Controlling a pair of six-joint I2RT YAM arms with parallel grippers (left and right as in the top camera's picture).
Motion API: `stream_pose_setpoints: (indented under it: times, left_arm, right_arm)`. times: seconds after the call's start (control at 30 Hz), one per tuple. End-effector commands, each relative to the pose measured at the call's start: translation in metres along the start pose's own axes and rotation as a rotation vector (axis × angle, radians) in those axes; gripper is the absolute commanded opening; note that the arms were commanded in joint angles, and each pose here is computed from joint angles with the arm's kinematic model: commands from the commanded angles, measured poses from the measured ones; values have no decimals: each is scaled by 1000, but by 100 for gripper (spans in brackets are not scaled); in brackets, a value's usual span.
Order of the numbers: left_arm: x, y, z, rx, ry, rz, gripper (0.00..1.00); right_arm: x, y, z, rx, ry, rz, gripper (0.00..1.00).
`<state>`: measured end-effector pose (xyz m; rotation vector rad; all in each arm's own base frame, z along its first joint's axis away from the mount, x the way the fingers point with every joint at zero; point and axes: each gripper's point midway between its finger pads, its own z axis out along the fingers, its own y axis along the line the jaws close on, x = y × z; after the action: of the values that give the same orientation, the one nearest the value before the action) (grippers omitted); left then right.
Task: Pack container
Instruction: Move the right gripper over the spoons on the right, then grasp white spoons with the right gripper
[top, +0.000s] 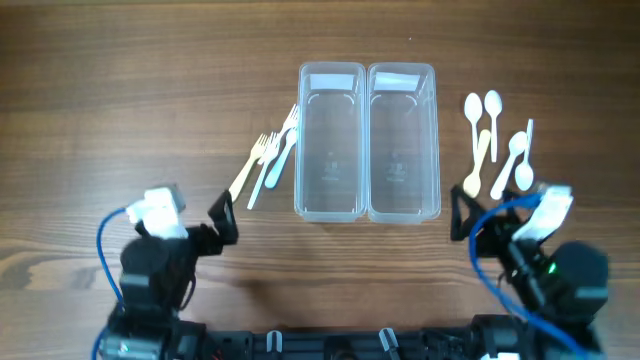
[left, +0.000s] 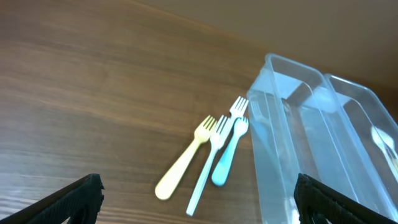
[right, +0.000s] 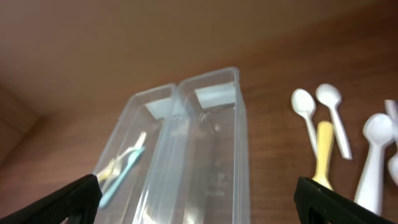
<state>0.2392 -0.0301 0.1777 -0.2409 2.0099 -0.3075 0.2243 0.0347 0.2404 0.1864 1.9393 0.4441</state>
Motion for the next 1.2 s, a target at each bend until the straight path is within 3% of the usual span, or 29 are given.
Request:
stream_pose_setpoints:
  times: [0.0, 0.23, 0.47, 0.7, 0.93, 1.03, 1.17]
  left_arm:
    - [-33, -4, 11, -73, 66, 44, 100]
    - [-35, -1, 44, -183, 339, 131, 100]
    - [-12, 10, 76, -241, 496, 138, 100]
    - [2, 16, 84, -265, 551, 142, 100]
    - [2, 16, 84, -265, 552, 142, 100]
    - [2, 16, 84, -265, 551, 141, 100]
    - [2, 16, 84, -265, 551, 141, 100]
  right_arm:
    - [-23, -12, 16, 127, 131, -37, 100]
    - [-39, -51, 68, 331, 466, -62, 100]
    - [-13, -112, 119, 428, 719, 110, 100]
    - [19, -176, 134, 527, 803, 273, 100]
    - [46, -199, 143, 558, 839, 326, 75]
    - [53, -215, 142, 654, 817, 367, 72]
    - [67, -215, 146, 644, 822, 405, 69]
